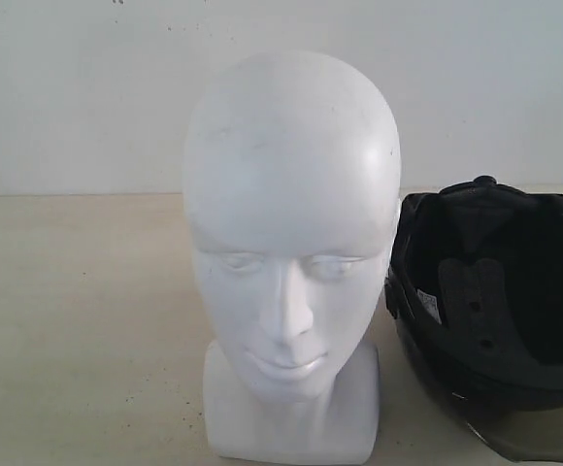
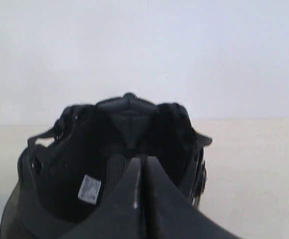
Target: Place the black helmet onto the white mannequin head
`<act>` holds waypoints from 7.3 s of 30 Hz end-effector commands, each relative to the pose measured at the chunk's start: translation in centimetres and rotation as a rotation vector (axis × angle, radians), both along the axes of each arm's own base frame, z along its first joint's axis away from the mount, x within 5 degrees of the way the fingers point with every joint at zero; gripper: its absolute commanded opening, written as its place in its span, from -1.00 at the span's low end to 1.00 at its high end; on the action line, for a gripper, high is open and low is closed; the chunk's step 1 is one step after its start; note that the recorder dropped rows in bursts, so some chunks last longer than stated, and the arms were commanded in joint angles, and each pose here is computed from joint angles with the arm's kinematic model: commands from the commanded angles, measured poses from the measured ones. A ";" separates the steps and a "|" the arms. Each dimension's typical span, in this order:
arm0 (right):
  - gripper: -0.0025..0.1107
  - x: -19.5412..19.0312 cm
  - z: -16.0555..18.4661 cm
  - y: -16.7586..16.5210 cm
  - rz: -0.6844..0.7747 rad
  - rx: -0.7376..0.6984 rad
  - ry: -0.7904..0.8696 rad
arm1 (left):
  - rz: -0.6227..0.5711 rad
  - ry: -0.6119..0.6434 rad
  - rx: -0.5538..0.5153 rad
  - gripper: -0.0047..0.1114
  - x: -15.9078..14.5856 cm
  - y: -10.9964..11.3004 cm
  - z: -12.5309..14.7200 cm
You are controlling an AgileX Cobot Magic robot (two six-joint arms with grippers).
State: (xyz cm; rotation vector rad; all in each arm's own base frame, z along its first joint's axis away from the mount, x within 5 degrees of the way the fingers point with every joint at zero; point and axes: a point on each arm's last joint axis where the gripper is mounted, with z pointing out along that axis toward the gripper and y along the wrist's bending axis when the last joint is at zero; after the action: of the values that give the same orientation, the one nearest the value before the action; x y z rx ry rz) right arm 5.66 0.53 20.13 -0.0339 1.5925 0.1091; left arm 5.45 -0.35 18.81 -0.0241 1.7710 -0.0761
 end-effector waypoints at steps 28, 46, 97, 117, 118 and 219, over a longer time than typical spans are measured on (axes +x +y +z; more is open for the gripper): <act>-0.96 -1.4 6.2 -0.1 0.008 0.112 -0.156 | -0.002 0.002 -0.006 -0.84 0.0 0.0 -0.1; -0.96 8.5 11.3 3.0 0.287 -0.101 0.679 | -0.002 0.002 -0.006 -0.84 0.0 0.0 -0.1; -0.96 12.5 4.2 5.1 -0.032 -0.492 1.209 | -0.002 0.002 -0.006 -0.84 0.0 0.0 -0.1; -0.96 14.9 1.3 3.4 -0.071 -0.359 1.256 | -0.002 0.002 -0.006 -0.84 0.0 0.0 -0.1; -0.96 15.0 1.0 3.5 -0.069 -0.363 1.267 | -0.002 0.002 -0.006 -0.84 0.0 0.0 -0.1; 0.10 18.3 6.5 10.3 0.282 -0.610 1.141 | -0.002 0.002 -0.006 -0.84 0.0 0.0 -0.1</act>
State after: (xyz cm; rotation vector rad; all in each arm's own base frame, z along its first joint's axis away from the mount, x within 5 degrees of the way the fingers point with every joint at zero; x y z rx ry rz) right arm 23.79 10.72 25.73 -0.7812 2.7147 -0.1848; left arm 5.45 -0.34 18.81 -0.0228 1.7711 -0.0741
